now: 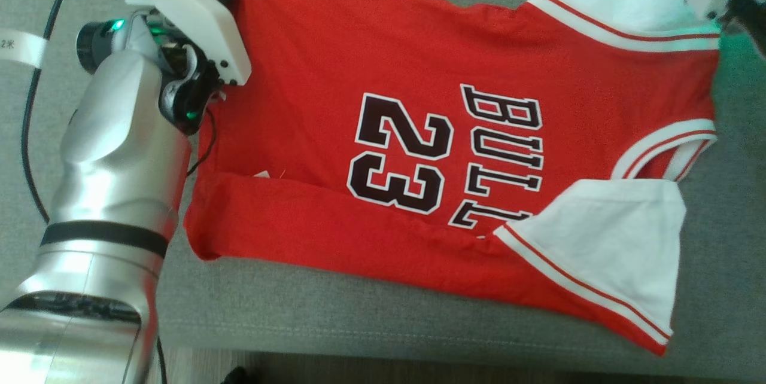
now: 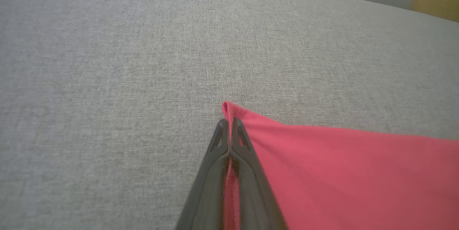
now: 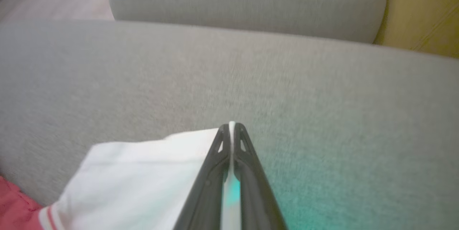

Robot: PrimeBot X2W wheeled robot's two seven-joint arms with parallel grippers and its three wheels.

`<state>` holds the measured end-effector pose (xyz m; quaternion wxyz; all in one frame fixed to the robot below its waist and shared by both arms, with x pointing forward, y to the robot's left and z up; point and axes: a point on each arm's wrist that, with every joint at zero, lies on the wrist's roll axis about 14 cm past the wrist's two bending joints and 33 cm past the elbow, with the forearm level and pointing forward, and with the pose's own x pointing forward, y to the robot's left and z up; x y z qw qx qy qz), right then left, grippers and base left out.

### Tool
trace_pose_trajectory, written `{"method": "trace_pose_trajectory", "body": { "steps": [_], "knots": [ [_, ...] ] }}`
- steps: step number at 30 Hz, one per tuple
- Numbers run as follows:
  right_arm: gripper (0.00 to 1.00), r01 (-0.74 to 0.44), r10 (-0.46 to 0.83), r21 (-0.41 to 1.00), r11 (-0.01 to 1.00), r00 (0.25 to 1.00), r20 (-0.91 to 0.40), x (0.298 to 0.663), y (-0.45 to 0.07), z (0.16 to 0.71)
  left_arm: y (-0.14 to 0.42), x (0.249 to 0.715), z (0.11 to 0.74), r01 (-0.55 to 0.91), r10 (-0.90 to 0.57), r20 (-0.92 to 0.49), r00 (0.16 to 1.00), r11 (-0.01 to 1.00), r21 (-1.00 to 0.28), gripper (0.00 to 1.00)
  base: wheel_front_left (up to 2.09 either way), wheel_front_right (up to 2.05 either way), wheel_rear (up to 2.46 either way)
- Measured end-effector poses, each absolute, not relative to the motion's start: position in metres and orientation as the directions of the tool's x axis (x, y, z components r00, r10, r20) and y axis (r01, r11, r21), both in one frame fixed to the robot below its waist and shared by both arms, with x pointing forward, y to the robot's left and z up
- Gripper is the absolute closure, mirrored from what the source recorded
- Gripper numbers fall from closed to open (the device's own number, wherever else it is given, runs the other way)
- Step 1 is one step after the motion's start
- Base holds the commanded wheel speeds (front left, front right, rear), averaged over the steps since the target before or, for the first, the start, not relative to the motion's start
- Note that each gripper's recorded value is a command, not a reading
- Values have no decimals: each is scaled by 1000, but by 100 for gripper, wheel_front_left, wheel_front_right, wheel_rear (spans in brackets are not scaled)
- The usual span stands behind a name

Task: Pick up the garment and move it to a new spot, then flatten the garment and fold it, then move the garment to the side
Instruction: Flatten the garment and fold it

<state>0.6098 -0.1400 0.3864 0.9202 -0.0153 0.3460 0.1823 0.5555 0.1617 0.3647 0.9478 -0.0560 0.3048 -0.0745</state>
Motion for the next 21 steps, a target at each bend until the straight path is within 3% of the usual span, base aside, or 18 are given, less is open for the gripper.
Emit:
{"method": "trace_pose_trajectory", "body": {
  "steps": [6,16,21],
  "knots": [
    [100,-382,378,82,921,818,-435,616,-138,450,164,548,379,108,-180,-545,819,981,-162,100,0,0,0],
    [100,-428,427,69,901,847,-318,577,-137,492,166,538,412,140,-194,-478,857,979,-146,100,0,0,0],
    [100,-456,467,110,883,834,-295,539,-131,492,160,518,416,153,-219,-443,870,972,-180,100,0,0,0]
  ]
}}
